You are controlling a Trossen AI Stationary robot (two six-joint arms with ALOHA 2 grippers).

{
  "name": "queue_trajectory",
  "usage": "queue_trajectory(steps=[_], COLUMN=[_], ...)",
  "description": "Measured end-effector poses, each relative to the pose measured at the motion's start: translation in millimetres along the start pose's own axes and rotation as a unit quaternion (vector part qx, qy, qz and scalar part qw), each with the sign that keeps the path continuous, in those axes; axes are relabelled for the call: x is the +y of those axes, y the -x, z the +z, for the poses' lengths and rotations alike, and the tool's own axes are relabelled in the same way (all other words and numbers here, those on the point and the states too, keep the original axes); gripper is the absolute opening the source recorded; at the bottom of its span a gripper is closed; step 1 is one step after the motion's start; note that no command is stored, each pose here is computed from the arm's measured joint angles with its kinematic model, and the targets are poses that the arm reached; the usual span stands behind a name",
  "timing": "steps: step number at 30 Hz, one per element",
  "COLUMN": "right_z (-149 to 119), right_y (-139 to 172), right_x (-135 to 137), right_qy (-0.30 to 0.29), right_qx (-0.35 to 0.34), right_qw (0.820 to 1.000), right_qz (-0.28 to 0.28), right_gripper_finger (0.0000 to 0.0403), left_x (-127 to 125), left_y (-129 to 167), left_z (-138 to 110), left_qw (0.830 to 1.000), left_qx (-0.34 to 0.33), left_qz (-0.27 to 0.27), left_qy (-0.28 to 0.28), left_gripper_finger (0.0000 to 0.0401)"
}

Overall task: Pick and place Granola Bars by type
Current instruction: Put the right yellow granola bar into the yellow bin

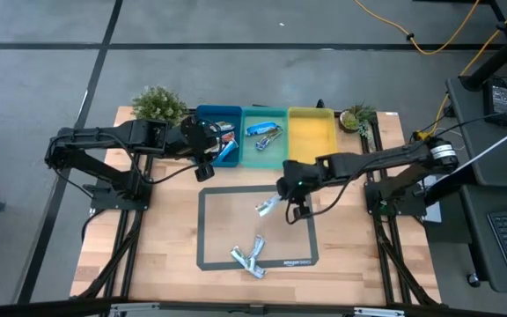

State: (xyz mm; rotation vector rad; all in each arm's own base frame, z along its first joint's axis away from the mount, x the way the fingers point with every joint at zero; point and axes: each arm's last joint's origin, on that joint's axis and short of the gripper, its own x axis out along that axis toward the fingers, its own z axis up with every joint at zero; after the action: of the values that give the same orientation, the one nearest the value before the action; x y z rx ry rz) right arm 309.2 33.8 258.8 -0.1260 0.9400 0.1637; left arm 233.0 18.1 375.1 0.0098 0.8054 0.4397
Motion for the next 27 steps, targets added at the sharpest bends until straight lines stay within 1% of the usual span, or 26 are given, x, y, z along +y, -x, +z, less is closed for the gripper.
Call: queue_trajectory(steps=[4, 13, 22, 27], right_z=[-1.5, -8.5, -16.0, -21.7], right_y=[15.8, 45.2, 74.0, 87.9], right_x=[-7.2, -19.0, -30.8, -35.2], right_qy=[-0.028, -0.067, -0.121, -0.134], right_qx=[-0.011, -0.02, -0.044, -0.05], right_qw=[0.999, 0.997, 0.991, 0.988], right_qz=[-0.01, -0.025, -0.043, -0.052], right_gripper_finger=[0.0064, 0.0064, 0.0064, 0.0064], left_x=[0.0, 0.8, 0.9, 1.0], left_y=[0.0, 0.0, 0.0, 0.0], left_z=[0.0, 0.2, 0.6, 1.2], left_qw=[1.0, 1.0, 1.0, 1.0], left_qx=[0.0, -0.002, -0.005, -0.008], left_qz=[0.001, 0.014, 0.016, 0.018], left_qy=[0.0, 0.004, 0.01, 0.015], left_gripper_finger=[0.0139, 0.0139, 0.0139, 0.0139])
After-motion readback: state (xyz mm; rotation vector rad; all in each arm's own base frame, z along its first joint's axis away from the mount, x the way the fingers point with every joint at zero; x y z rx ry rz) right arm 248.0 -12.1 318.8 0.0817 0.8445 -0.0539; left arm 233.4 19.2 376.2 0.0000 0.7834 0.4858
